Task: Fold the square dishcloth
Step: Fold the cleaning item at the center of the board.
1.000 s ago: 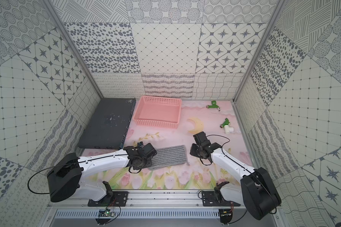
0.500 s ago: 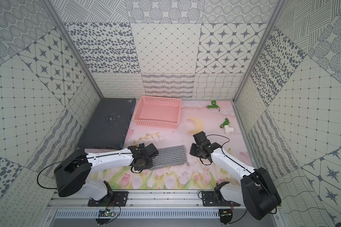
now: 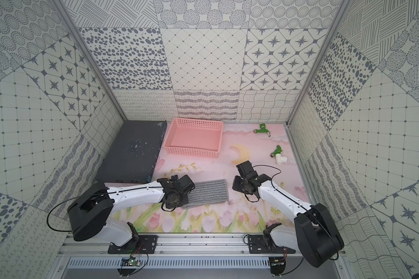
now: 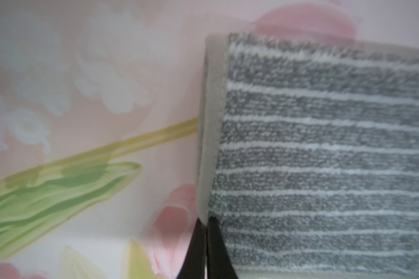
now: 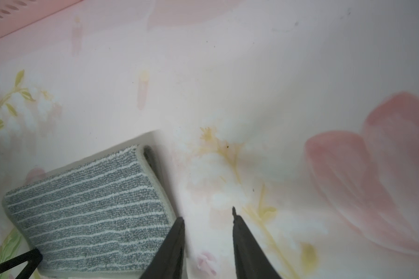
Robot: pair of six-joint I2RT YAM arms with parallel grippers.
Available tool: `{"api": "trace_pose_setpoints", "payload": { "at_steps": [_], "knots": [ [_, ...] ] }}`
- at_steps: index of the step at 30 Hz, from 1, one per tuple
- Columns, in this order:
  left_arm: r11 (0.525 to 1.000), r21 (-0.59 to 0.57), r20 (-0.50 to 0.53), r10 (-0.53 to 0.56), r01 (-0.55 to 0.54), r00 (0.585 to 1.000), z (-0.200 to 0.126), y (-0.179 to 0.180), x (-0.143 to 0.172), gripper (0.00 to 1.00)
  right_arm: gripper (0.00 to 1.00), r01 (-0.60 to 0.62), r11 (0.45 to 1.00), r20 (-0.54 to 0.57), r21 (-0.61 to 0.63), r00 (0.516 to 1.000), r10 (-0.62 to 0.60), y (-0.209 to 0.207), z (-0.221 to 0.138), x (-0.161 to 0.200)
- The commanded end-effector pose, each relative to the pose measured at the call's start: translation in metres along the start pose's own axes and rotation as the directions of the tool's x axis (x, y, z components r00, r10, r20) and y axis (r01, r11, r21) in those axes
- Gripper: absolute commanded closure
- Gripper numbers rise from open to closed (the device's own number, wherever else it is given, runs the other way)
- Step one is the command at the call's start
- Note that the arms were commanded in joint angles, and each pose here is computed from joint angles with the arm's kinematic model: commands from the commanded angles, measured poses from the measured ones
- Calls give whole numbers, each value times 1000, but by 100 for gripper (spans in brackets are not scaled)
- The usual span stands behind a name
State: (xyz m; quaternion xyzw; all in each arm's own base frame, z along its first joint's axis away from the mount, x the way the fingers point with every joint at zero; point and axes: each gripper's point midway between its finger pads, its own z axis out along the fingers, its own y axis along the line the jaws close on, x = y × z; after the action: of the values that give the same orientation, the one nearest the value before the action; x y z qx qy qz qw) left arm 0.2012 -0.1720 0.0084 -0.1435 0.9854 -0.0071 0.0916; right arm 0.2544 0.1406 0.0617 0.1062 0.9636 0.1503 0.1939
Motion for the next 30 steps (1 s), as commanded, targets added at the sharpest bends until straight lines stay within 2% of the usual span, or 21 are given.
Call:
{"api": "trace_pose_setpoints", "payload": {
  "at_steps": [1,6,11,16,24,30],
  "knots": [
    [993,-108,27,41,-38,999,2,26,-9,100,63,-14,997,3,-80,1000,14,18,2,0],
    [987,-122,124,122,-106,985,-23,15,-29,100,64,-18,991,-43,-129,999,13,29,12,11],
    [964,-184,183,223,-190,958,-50,3,-38,100,67,-8,991,-84,-132,996,-3,34,23,19],
    [949,-210,210,279,-235,937,-67,-8,-39,100,69,-11,993,-101,-117,995,-1,35,32,21],
    [939,-142,224,338,-313,914,-88,-38,-33,100,78,-9,998,-119,-59,993,2,25,45,30],
    [908,-42,173,417,-417,892,-94,-76,-15,100,86,-14,998,-118,-63,993,6,25,49,32]
  ]
}}
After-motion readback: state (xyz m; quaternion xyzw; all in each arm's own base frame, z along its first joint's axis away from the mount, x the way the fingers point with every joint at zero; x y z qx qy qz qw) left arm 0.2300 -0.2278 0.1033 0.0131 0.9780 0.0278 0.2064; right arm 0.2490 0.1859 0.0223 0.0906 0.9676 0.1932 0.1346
